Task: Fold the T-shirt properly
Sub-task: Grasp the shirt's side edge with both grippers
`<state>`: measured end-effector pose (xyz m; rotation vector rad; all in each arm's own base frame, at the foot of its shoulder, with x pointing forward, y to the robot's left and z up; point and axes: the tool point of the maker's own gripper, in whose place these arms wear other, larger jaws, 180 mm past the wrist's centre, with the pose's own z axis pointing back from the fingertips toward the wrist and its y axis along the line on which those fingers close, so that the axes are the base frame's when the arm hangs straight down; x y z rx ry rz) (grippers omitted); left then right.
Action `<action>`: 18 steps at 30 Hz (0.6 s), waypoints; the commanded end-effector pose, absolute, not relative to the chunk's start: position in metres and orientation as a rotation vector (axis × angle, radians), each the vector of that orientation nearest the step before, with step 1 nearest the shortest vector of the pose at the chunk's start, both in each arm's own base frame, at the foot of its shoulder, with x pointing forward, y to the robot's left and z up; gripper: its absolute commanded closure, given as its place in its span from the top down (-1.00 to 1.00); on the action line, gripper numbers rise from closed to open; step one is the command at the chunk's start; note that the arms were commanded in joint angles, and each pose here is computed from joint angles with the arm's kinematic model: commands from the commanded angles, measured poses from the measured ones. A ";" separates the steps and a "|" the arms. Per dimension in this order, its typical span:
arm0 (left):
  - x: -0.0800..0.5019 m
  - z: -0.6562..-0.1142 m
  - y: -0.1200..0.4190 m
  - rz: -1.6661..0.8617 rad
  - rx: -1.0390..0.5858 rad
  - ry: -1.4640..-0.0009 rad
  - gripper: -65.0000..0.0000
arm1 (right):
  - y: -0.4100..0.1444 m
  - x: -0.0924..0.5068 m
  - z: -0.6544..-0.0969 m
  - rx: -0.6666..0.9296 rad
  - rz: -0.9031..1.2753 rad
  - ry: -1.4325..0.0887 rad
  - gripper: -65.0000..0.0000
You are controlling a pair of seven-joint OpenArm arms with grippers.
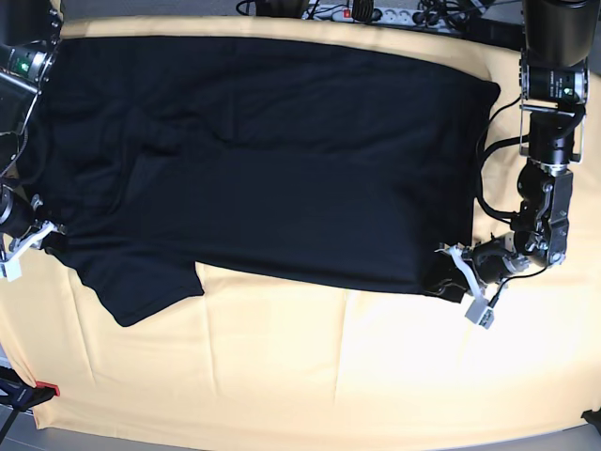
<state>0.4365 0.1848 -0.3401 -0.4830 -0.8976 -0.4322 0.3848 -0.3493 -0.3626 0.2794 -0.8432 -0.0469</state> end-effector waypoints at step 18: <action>0.495 -0.252 0.200 -0.497 -0.359 -1.154 -1.00 | -0.332 0.460 -0.295 0.087 0.240 -1.008 -1.00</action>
